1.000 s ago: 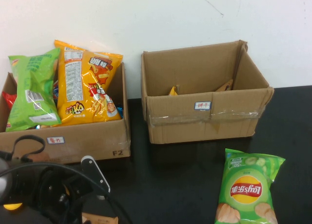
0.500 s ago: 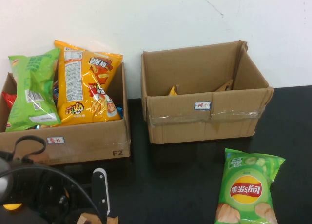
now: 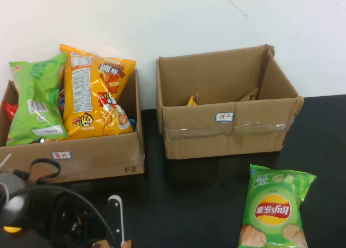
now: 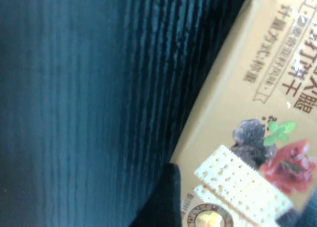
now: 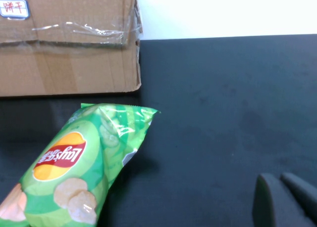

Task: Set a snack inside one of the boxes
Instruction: Pick up the biscuit, then place the biscuit in the biscuit box

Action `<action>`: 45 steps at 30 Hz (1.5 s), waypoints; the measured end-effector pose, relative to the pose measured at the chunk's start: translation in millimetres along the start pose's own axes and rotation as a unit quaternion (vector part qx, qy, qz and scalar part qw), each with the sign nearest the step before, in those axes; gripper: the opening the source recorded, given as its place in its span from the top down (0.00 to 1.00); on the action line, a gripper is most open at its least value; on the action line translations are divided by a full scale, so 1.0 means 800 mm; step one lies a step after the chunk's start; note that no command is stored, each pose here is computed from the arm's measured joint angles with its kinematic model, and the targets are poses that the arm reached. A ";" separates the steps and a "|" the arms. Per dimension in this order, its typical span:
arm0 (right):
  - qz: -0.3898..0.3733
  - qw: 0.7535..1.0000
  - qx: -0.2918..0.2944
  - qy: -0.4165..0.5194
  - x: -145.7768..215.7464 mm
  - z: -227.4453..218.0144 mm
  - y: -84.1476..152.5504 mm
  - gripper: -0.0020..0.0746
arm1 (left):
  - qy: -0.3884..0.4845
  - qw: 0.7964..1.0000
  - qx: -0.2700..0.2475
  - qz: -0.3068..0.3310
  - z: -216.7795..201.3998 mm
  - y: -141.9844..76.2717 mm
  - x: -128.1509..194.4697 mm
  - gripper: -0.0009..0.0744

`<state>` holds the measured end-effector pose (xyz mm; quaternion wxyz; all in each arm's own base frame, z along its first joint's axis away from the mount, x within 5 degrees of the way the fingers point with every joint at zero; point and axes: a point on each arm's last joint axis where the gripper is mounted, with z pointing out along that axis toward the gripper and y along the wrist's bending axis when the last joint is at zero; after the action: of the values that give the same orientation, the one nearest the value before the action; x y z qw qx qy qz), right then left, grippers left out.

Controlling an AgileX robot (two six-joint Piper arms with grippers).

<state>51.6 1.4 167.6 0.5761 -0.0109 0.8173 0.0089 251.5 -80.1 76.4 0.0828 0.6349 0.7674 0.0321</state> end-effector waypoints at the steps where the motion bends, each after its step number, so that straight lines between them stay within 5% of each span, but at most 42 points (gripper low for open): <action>1: 0.000 1.000 0.000 0.000 0.000 0.000 0.000 0.98 | -0.001 1.000 -0.002 0.001 0.002 0.001 0.000 0.07; 14: 0.000 1.000 0.000 0.000 0.000 0.000 0.000 0.98 | 0.000 1.000 0.000 0.006 0.010 0.000 0.000 0.07; 17: 0.000 1.000 0.000 0.000 0.000 0.000 0.000 0.98 | 0.001 1.000 0.004 0.002 0.011 0.000 0.000 0.16; 21: 0.000 1.000 0.000 0.000 0.000 0.000 0.000 0.98 | 0.003 1.000 0.012 -0.007 0.013 -0.002 0.000 0.41; 32: 0.000 1.000 0.000 0.000 0.000 0.000 0.000 0.98 | -0.064 0.992 -0.060 -0.092 -0.045 0.012 -0.014 0.41; 37: 0.000 1.000 0.000 0.000 0.000 0.000 0.000 0.98 | -0.162 0.952 -0.104 -0.237 -0.109 0.017 -0.024 0.41; 45: 0.000 1.000 0.000 0.000 0.000 0.000 0.000 0.98 | -0.344 0.839 -0.196 -0.374 -0.206 0.048 -0.060 0.41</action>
<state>51.6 1.4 167.6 0.5761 -0.0109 0.8173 0.0089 269.9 -110.6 249.0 0.4702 0.2404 0.8461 -0.0719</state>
